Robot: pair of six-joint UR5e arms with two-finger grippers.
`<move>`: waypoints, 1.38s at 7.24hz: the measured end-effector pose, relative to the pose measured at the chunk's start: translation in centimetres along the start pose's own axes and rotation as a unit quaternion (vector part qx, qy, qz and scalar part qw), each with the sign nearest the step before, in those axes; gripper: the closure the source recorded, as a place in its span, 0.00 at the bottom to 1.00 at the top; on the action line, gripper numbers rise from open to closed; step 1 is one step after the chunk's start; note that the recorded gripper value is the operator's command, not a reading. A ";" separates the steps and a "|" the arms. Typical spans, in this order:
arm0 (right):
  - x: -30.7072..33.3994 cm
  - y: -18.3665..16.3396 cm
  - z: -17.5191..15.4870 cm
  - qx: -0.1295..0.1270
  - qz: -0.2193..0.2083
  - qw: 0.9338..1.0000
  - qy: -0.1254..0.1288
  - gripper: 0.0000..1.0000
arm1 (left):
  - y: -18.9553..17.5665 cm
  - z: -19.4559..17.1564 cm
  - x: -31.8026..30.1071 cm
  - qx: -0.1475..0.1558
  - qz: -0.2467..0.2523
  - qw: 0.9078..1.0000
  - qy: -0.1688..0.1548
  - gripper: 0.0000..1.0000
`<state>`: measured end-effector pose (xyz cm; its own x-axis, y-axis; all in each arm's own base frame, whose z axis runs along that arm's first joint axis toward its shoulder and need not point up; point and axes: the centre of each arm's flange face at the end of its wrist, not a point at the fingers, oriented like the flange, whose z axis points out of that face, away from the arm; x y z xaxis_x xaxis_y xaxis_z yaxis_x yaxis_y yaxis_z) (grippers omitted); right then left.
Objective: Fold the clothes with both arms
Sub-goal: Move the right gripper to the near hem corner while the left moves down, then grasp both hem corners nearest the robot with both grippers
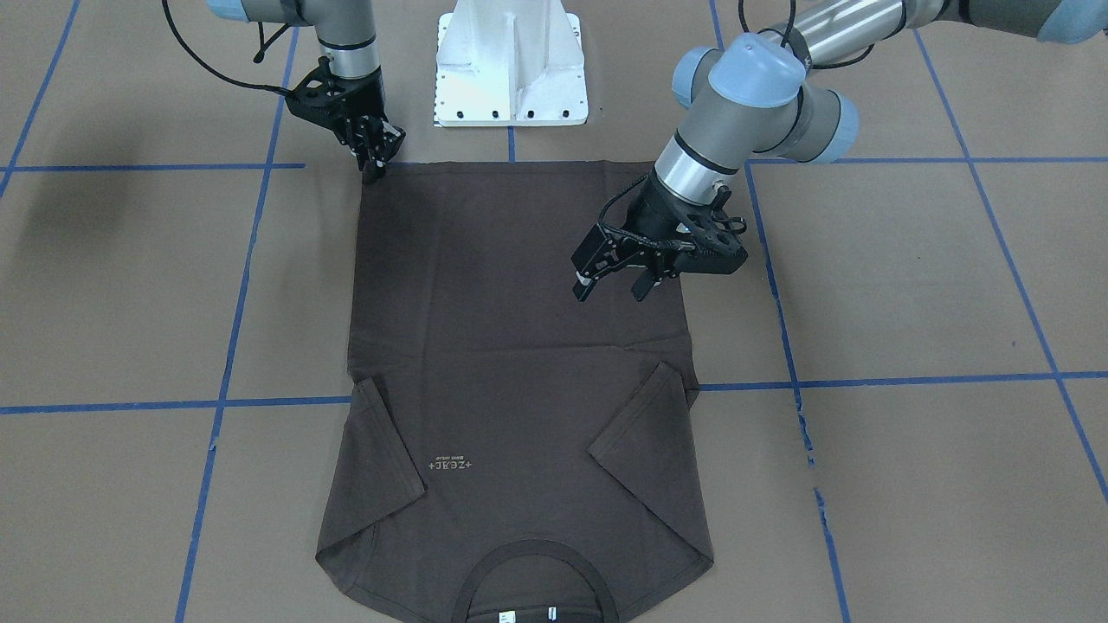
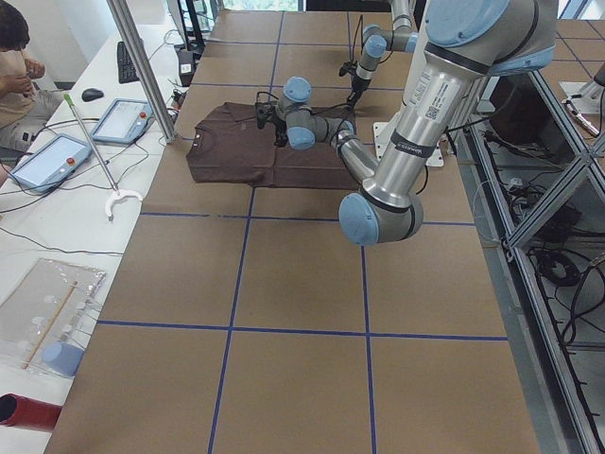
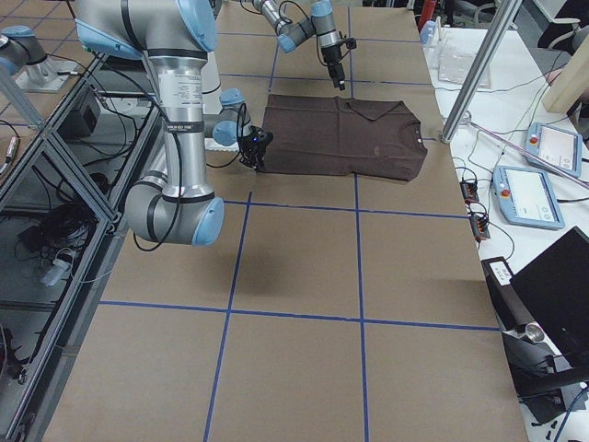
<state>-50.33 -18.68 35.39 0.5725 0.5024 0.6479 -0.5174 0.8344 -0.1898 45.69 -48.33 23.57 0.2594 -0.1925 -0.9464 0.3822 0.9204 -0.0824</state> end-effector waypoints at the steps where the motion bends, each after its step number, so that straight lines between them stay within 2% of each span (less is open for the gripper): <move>1: 0.0 0.0 -0.2 -0.002 0.001 1.000 0.000 1.00 | 0.0 0.0 0.1 0.000 -0.001 1.000 0.000 0.01; 3: -0.1 -0.5 -2.2 -0.012 0.004 1.000 -0.013 1.00 | 0.9 -2.3 -1.8 0.000 -0.022 1.000 0.003 0.01; 4: -0.1 -0.9 -3.8 -0.021 0.008 1.000 -0.021 1.00 | 3.7 -3.4 -3.2 0.000 -0.049 0.999 0.002 0.01; 5: -0.2 -1.3 -4.8 -0.026 0.011 0.999 -0.028 1.00 | 8.1 -4.0 -4.5 0.007 -0.064 0.998 -0.008 0.01; 6: -0.5 -1.4 -5.3 -0.029 0.013 0.999 -0.033 1.00 | 12.5 -4.7 -6.3 0.013 -0.062 0.997 -0.032 0.06; 8: -0.7 -1.4 -5.7 -0.031 0.014 0.999 -0.037 1.00 | 18.7 -5.2 -10.9 0.027 -0.035 0.994 -0.102 0.14; 10: -0.7 -1.3 -5.6 -0.032 0.013 0.999 -0.037 1.00 | 22.0 -4.5 -14.1 0.033 -0.006 0.985 -0.168 0.22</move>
<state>-46.48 -18.88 31.03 0.5088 0.5086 0.6946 -0.4885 0.8349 -0.2536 46.51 -23.82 33.70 0.5289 -0.3158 -0.7878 0.4408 0.8954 -0.0629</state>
